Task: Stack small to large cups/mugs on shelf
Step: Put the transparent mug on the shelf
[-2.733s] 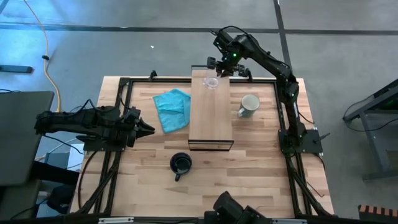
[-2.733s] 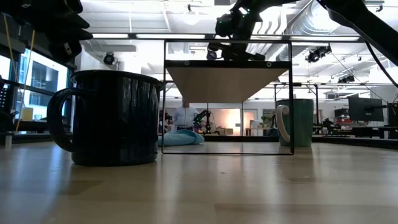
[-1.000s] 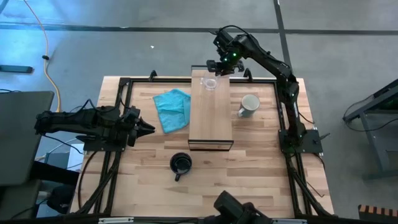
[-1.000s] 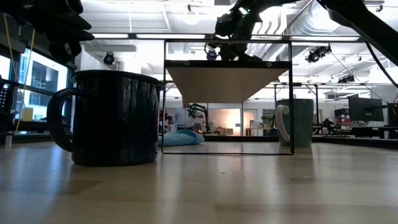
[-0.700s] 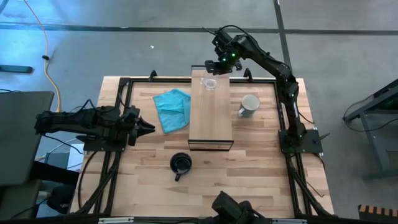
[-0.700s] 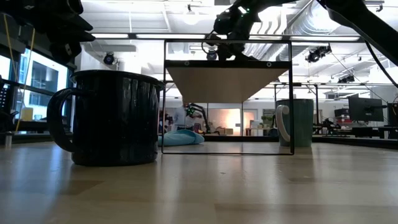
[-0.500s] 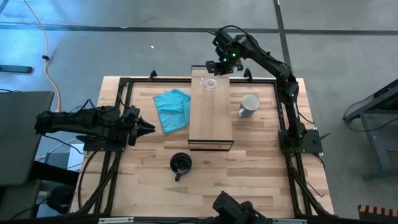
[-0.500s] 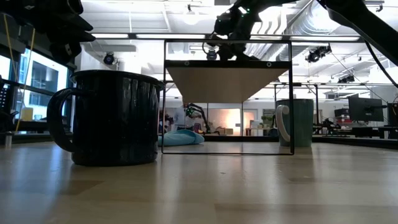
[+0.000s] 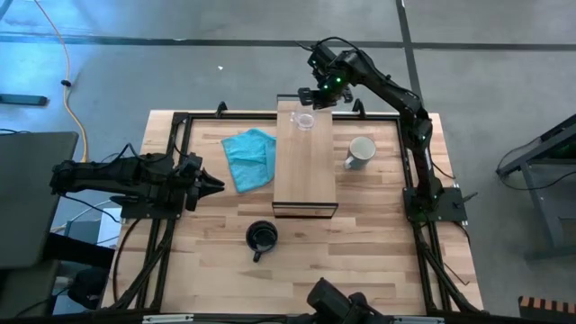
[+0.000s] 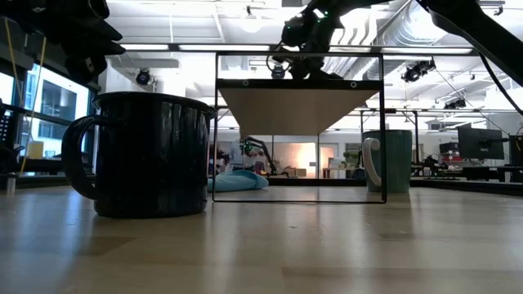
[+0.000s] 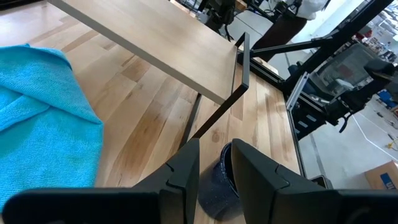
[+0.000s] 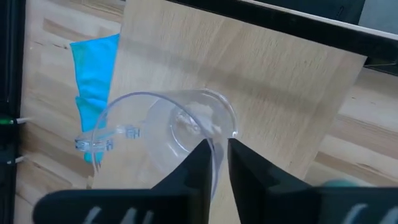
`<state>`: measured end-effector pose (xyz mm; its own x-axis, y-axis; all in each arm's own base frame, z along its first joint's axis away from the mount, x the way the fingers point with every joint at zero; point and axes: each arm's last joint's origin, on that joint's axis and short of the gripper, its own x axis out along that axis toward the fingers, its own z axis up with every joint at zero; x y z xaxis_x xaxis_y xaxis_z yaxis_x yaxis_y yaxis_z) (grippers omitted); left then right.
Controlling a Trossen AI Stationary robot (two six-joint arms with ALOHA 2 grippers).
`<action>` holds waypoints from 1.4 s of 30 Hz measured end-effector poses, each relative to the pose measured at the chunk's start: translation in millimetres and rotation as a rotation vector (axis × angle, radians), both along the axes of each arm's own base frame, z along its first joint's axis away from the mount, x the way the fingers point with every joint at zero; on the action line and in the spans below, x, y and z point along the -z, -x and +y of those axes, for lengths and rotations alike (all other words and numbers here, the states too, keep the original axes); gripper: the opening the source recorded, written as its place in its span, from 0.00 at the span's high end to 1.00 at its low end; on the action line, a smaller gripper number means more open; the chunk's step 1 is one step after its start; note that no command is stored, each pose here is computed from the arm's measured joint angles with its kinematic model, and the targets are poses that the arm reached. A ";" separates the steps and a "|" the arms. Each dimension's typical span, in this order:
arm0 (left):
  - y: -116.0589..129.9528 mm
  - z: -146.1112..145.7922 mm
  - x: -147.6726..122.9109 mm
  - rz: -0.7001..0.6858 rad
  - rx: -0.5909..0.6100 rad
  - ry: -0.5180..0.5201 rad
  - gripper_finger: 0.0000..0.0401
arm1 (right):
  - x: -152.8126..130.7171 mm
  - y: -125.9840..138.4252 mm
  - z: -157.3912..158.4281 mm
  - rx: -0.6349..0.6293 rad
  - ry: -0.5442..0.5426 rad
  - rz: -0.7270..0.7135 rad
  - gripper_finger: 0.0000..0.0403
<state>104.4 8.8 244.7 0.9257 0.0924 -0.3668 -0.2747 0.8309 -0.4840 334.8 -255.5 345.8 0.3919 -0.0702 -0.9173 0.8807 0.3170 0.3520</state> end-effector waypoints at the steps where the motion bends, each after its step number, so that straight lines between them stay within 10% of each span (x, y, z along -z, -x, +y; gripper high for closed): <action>1: 0.0 0.0 0.0 0.000 0.000 0.000 0.79 | -0.1 -0.7 0.7 0.003 -0.001 -0.002 0.92; 42: 0.0 0.0 0.0 0.000 0.001 0.000 0.79 | 1.1 -2.5 6.3 0.117 -0.045 0.022 0.94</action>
<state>104.4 8.7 244.7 0.9256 0.0917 -0.3672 -0.2742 0.8312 -0.4837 337.3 -249.3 344.7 0.3629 -0.0725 -0.9290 0.9185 0.1956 0.3436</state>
